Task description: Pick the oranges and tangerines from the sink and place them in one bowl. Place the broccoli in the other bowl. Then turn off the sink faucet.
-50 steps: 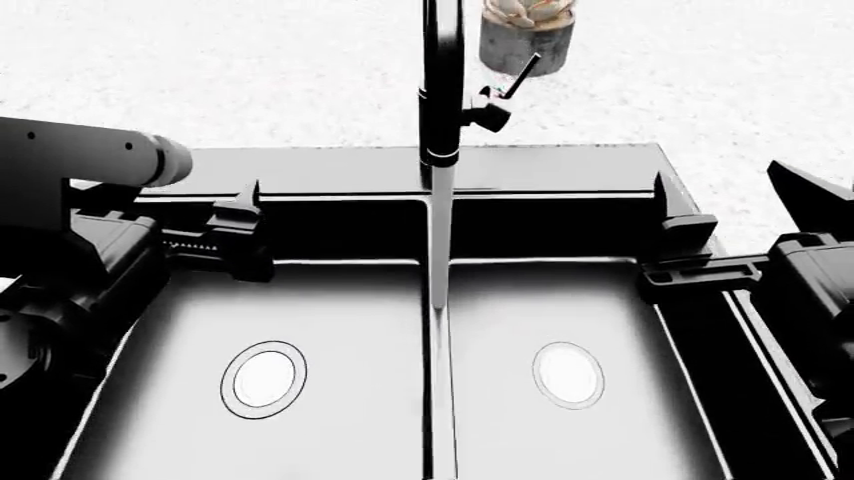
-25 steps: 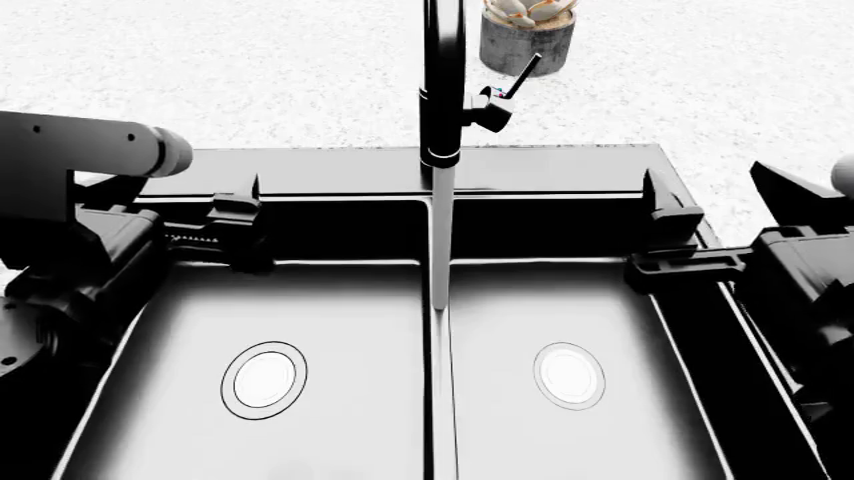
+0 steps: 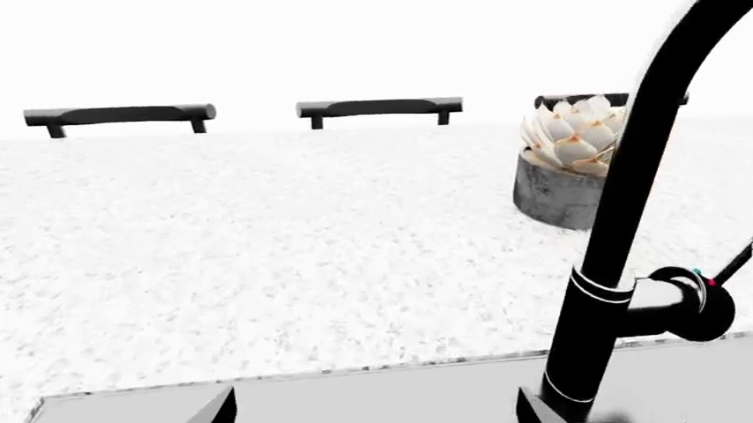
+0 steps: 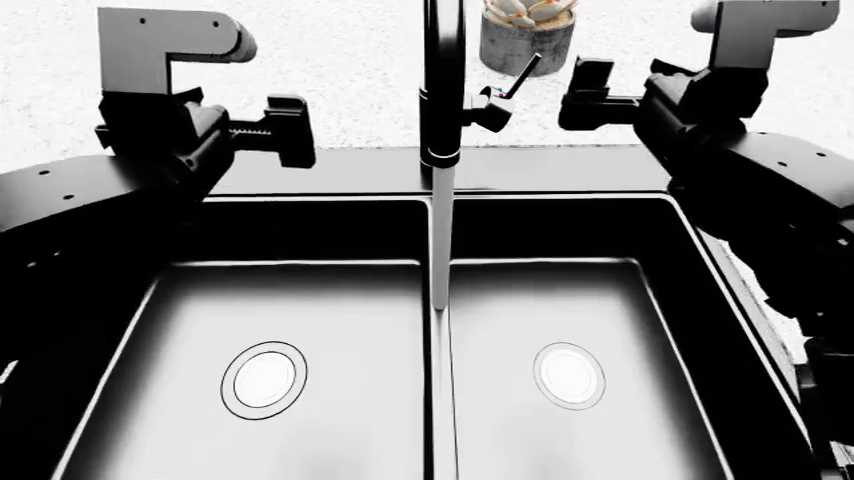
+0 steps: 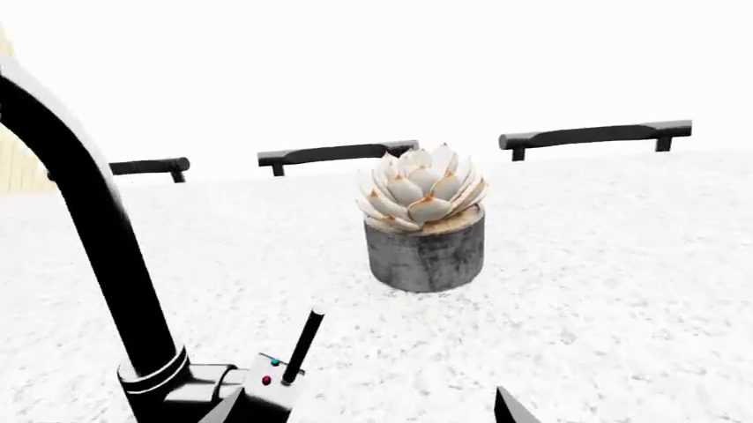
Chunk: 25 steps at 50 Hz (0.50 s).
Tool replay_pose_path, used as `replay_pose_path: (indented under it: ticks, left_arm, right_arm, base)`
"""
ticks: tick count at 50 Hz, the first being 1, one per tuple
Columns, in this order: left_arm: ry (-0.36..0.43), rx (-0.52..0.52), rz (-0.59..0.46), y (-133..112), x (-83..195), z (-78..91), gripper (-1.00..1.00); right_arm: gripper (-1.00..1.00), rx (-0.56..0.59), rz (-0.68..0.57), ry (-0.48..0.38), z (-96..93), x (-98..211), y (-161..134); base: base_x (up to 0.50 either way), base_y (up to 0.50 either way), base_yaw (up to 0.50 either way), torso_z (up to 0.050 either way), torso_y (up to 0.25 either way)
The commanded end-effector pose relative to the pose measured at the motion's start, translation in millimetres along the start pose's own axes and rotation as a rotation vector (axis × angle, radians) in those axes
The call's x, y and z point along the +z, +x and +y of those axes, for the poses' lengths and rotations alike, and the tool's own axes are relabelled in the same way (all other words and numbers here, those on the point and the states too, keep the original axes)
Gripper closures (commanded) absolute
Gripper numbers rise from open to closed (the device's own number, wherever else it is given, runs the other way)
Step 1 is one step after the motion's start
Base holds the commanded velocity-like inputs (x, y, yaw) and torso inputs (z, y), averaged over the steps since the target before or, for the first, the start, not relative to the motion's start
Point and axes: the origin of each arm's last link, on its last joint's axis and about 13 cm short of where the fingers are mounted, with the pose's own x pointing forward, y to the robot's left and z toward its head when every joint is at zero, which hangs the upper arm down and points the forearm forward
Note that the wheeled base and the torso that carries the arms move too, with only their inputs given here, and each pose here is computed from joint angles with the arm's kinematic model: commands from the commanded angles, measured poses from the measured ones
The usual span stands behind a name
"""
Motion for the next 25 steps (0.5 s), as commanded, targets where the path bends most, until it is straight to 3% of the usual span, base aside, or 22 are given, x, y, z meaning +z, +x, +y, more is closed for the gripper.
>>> replay_pose_path:
  ticks: [1, 7, 14, 25]
  left_arm:
    - [0.031, 0.030, -0.048, 38, 6, 0.7, -1.00]
    - [-0.010, 0.036, -0.028, 51, 7, 1.3, -1.00]
    - [-0.010, 0.040, -0.024, 68, 10, 4.0, -1.00]
    - [0.008, 0.047, -0.021, 68, 9, 3.6, -1.00]
  right_arm:
    - [-1.00, -0.014, 0.036, -0.052, -3.3, 7, 50]
    - [-1.00, -0.012, 0.058, 0.003, -6.3, 0, 78]
    - [-1.00, -0.037, 0.057, -0.004, -13.8, 8, 75]
    - [-1.00, -0.077, 0.016, -0.020, -15.0, 13, 61]
  base:
    - [0.00, 0.00, 0.00, 0.000, 0.000]
    - [0.00, 0.00, 0.00, 0.000, 0.000]
    - [0.00, 0.00, 0.00, 0.000, 0.000]
    - [0.00, 0.00, 0.00, 0.000, 0.000]
